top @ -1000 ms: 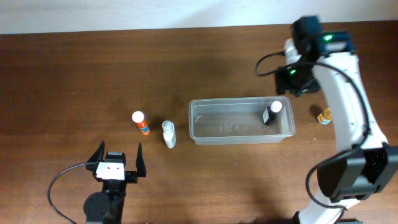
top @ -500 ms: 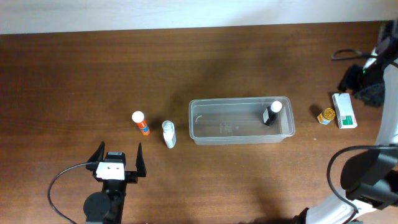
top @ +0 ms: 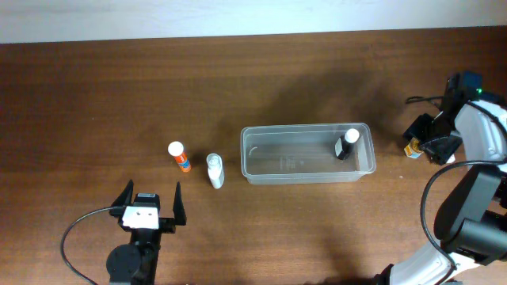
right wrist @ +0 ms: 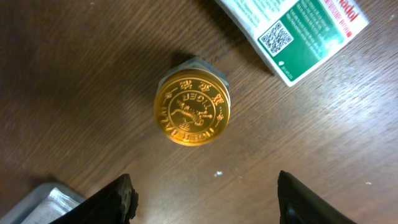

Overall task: Pack container
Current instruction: 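Move right gripper to the small gold-lidded jar, then grasp the gold-lidded jar with right gripper and lift, then place the jar inside the container beside the bottle, release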

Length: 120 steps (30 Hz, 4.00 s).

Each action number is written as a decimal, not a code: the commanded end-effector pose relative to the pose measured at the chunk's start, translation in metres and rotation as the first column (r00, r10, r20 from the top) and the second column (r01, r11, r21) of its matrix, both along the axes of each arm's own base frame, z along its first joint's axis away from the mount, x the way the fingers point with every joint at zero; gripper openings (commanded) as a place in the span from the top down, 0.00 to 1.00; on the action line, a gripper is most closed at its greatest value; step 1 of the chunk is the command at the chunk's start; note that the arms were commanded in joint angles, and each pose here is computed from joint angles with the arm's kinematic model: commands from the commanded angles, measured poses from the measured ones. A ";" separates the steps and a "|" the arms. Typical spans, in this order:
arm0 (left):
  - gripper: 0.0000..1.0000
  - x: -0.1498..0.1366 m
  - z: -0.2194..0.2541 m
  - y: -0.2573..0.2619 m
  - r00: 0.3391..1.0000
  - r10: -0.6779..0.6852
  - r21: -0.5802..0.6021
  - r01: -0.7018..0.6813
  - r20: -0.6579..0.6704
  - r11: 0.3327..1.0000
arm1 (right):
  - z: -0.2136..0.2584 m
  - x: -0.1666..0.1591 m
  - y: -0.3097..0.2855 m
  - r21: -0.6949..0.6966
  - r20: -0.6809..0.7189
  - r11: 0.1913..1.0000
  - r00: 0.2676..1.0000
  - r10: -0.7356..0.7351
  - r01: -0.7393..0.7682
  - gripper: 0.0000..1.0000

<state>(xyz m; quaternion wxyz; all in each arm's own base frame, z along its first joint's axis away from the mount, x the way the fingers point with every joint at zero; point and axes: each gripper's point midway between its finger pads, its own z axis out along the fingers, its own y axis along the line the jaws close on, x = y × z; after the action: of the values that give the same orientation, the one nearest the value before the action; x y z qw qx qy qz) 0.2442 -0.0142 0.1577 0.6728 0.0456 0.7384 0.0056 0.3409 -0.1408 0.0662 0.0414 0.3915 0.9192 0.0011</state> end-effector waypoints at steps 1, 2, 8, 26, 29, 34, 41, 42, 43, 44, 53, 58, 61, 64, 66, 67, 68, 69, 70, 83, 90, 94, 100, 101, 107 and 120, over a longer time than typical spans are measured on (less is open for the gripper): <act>0.01 0.000 -0.001 0.002 1.000 0.009 0.016 -0.009 0.002 1.000 | -0.013 0.001 0.002 0.025 -0.006 0.999 0.999 -0.043 0.043 0.34; 0.01 0.000 -0.001 0.002 1.000 0.009 0.016 -0.009 0.002 1.000 | -0.016 0.002 0.001 0.025 -0.006 0.999 0.999 -0.043 0.043 0.34; 0.01 0.000 -0.001 0.002 1.000 0.009 0.016 -0.009 0.002 1.000 | -0.029 0.015 -0.005 0.011 0.019 0.999 0.999 -0.042 0.042 0.34; 0.01 0.000 -0.001 0.002 1.000 0.009 0.016 -0.009 0.002 1.000 | -0.042 0.023 -0.014 -0.026 0.024 0.999 0.999 -0.030 0.030 0.35; 0.01 0.000 -0.001 0.002 1.000 0.009 0.016 -0.009 0.002 1.000 | -0.043 0.025 -0.015 -0.028 0.031 0.999 0.999 -0.029 0.030 0.35; 0.01 0.000 -0.001 0.002 1.000 0.009 0.016 -0.009 0.002 1.000 | -0.043 0.028 -0.016 -0.032 0.043 0.999 0.999 -0.030 0.031 0.38; 0.01 0.000 -0.001 0.002 1.000 0.009 0.016 -0.009 0.002 1.000 | -0.043 0.027 -0.016 -0.034 0.040 0.999 0.999 -0.021 0.022 0.40; 0.01 0.000 -0.001 0.002 1.000 0.009 0.016 -0.009 0.002 1.000 | -0.043 0.026 -0.019 -0.051 0.034 0.999 0.999 -0.017 0.018 0.39; 0.01 0.000 -0.001 0.002 1.000 0.009 0.016 -0.009 0.002 1.000 | -0.043 0.026 -0.020 -0.060 0.030 0.998 0.999 -0.017 0.019 0.40; 0.01 0.000 -0.001 0.002 1.000 0.009 0.016 -0.009 0.002 1.000 | -0.043 0.025 -0.021 -0.066 0.028 0.998 0.999 -0.018 0.020 0.40; 0.01 0.000 -0.001 0.002 1.000 0.009 0.016 -0.009 0.002 1.000 | -0.046 0.022 -0.020 -0.061 0.018 0.998 1.000 -0.018 0.019 0.40; 0.01 0.000 -0.001 0.002 1.000 0.009 0.016 -0.009 0.002 1.000 | -0.046 0.022 -0.020 -0.061 0.018 0.998 1.000 -0.018 0.019 0.40; 0.01 0.000 -0.001 0.002 1.000 0.009 0.016 -0.009 0.002 1.000 | -0.047 0.022 -0.020 -0.060 0.015 0.998 1.000 -0.018 0.018 0.42; 0.01 0.000 -0.001 0.002 1.000 0.009 0.016 -0.009 0.002 1.000 | -0.050 0.021 -0.020 -0.058 0.009 0.998 1.000 -0.018 0.018 0.42; 0.01 0.000 -0.001 0.002 1.000 0.009 0.016 -0.009 0.002 1.000 | -0.053 0.021 -0.019 -0.055 0.002 0.998 1.000 -0.015 0.016 0.42; 0.01 0.000 -0.001 0.002 1.000 0.009 0.016 -0.009 0.002 1.000 | -0.054 0.021 -0.019 -0.054 0.000 0.998 1.000 -0.014 0.014 0.43; 0.01 0.000 -0.001 0.002 1.000 0.009 0.016 -0.009 0.002 1.000 | -0.055 0.021 -0.019 -0.053 -0.002 0.998 1.000 -0.013 0.013 0.43; 0.01 0.000 -0.001 0.002 1.000 0.009 0.016 -0.009 0.002 1.000 | -0.056 0.021 -0.019 -0.053 -0.003 0.998 1.000 -0.013 0.013 0.43; 0.01 0.000 -0.001 0.002 1.000 0.009 0.016 -0.009 0.002 1.000 | -0.057 0.021 -0.020 -0.054 -0.002 0.999 1.000 -0.010 0.010 0.43; 0.01 0.000 -0.001 0.002 1.000 0.009 0.016 -0.009 0.002 1.000 | -0.055 0.025 -0.021 -0.060 0.008 0.998 1.000 0.005 -0.005 0.58; 0.01 0.000 -0.001 0.002 1.000 0.009 0.016 -0.009 0.002 1.000 | -0.037 0.030 -0.023 -0.057 0.003 0.998 1.000 0.005 -0.005 0.67; 0.01 0.000 -0.001 0.002 1.000 0.009 0.016 -0.009 0.002 1.000 | -0.028 0.032 -0.024 -0.056 0.002 0.998 1.000 0.006 -0.006 0.69; 0.01 0.000 -0.001 0.002 1.000 0.009 0.016 -0.009 0.002 1.000 | -0.024 0.033 -0.021 -0.039 0.007 0.999 1.000 0.010 -0.010 0.75; 0.01 0.000 -0.001 0.002 1.000 0.009 0.016 -0.009 0.002 1.000 | -0.023 0.033 -0.020 -0.034 0.008 0.999 1.000 0.011 -0.011 0.75; 0.01 0.000 -0.001 0.002 1.000 0.009 0.016 -0.009 0.002 1.000 | 0.002 0.035 -0.010 0.006 0.046 0.999 0.998 0.042 -0.043 0.74; 0.01 0.000 -0.001 0.002 1.000 0.009 0.016 -0.009 0.002 1.000 | 0.122 0.022 0.024 0.078 0.159 0.981 0.974 0.165 -0.178 0.74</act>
<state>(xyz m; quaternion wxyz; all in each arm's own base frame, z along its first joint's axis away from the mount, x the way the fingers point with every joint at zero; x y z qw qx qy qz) 0.2442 -0.0142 0.1577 0.6728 0.0456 0.7384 0.0056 0.3595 -0.1292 0.1416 0.0408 0.3444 0.9366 0.0506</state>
